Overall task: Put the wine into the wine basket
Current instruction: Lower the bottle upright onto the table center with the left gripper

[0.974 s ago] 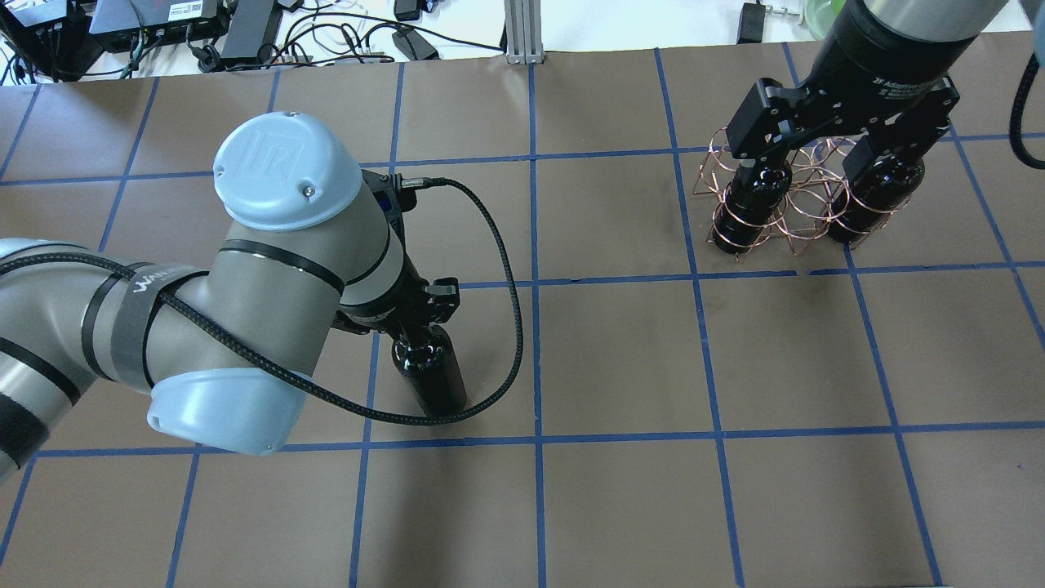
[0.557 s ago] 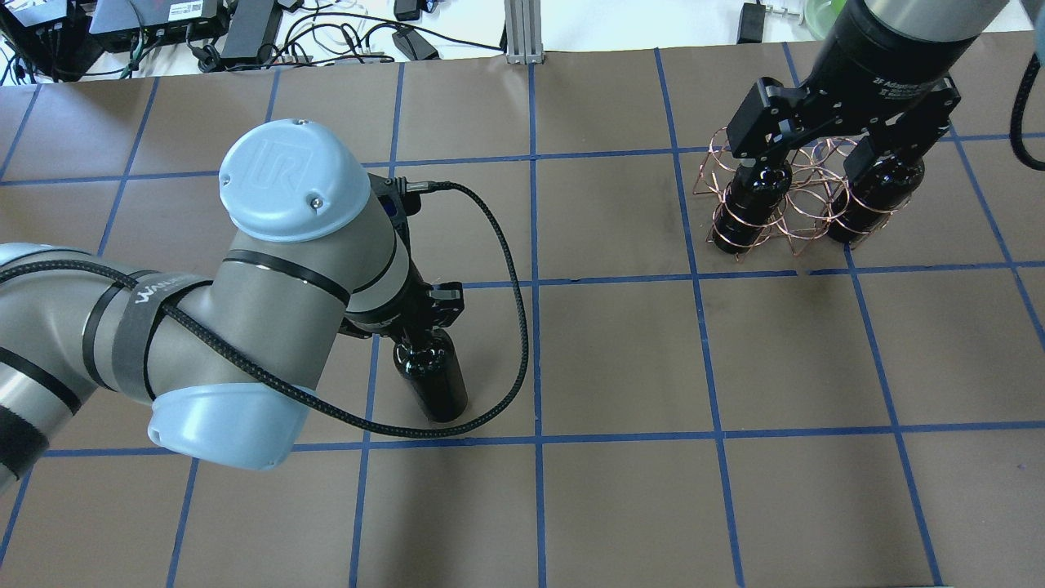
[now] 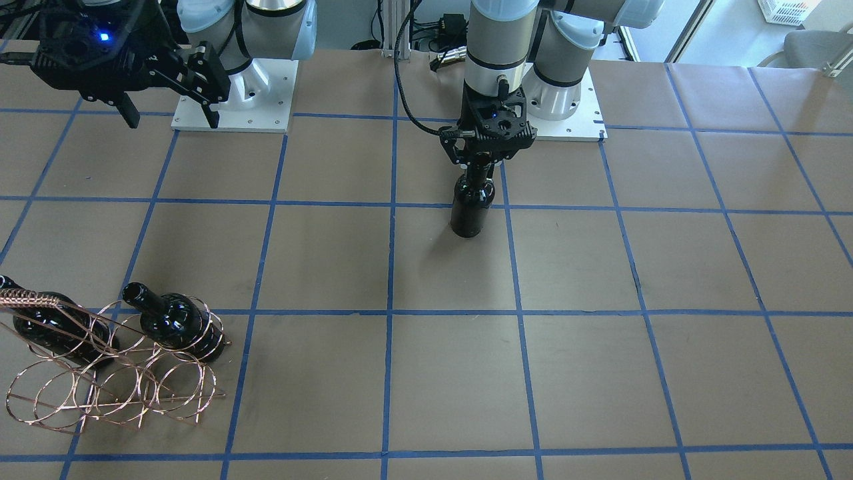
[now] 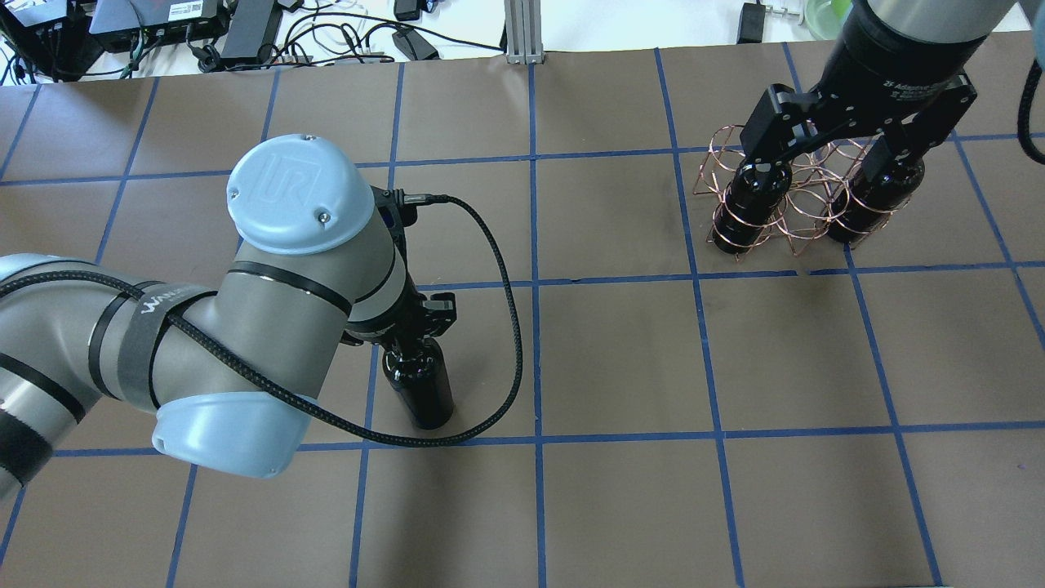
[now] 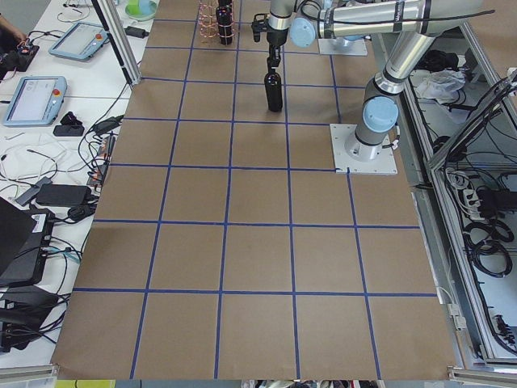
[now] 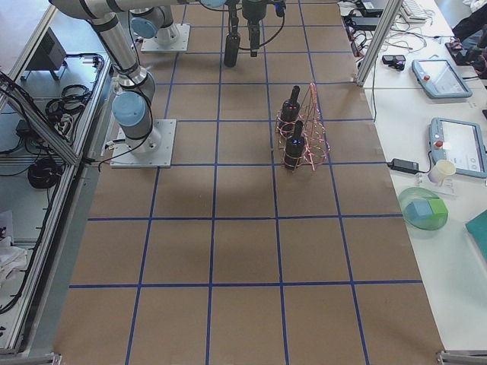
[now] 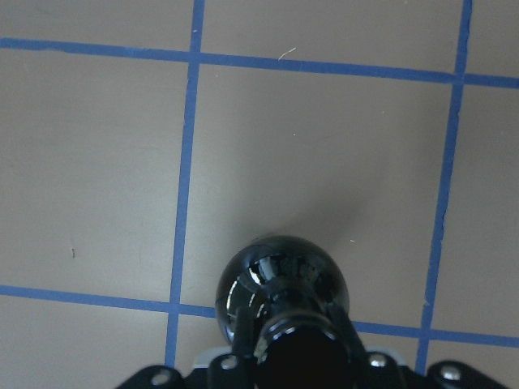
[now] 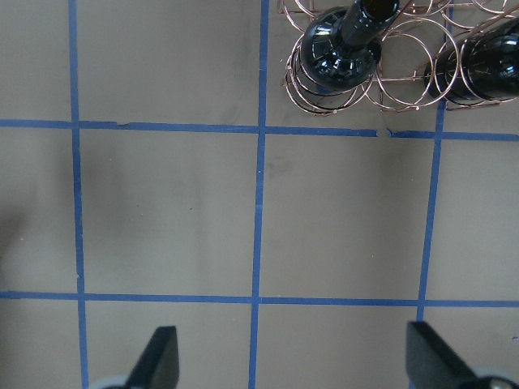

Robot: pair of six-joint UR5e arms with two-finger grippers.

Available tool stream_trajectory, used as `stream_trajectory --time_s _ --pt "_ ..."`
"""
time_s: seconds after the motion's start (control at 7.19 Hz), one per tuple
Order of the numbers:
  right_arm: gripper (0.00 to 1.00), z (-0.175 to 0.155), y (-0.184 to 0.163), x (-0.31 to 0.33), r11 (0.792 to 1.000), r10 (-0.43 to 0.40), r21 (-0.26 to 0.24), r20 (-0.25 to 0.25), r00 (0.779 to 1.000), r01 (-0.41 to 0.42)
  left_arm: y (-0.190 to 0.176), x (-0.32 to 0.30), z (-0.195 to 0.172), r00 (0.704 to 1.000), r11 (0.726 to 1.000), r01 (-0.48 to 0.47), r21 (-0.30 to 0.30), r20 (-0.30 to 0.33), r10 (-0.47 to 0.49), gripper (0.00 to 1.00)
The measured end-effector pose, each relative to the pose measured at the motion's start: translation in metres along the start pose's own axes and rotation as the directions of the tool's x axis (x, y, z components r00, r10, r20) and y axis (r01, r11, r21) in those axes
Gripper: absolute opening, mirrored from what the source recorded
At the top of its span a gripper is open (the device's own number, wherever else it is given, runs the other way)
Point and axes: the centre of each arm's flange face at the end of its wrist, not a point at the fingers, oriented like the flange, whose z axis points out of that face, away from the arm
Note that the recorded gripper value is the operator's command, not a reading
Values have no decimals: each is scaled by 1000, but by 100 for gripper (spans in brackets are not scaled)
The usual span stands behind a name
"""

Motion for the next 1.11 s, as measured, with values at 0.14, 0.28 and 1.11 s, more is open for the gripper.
stream_trajectory --time_s 0.14,0.28,1.11 --pt "100 3 0 0 1000 2 -7 -3 1000 -2 0 0 0 1000 1000 -1 -1 3 1 0" --pt "100 8 0 0 1000 1 -16 -5 1000 -1 0 -1 1 1000 1000 -2 -4 6 2 4" --pt "100 15 1 1 1000 7 -26 -9 1000 -7 -2 -6 1 1000 999 8 -36 19 -7 76"
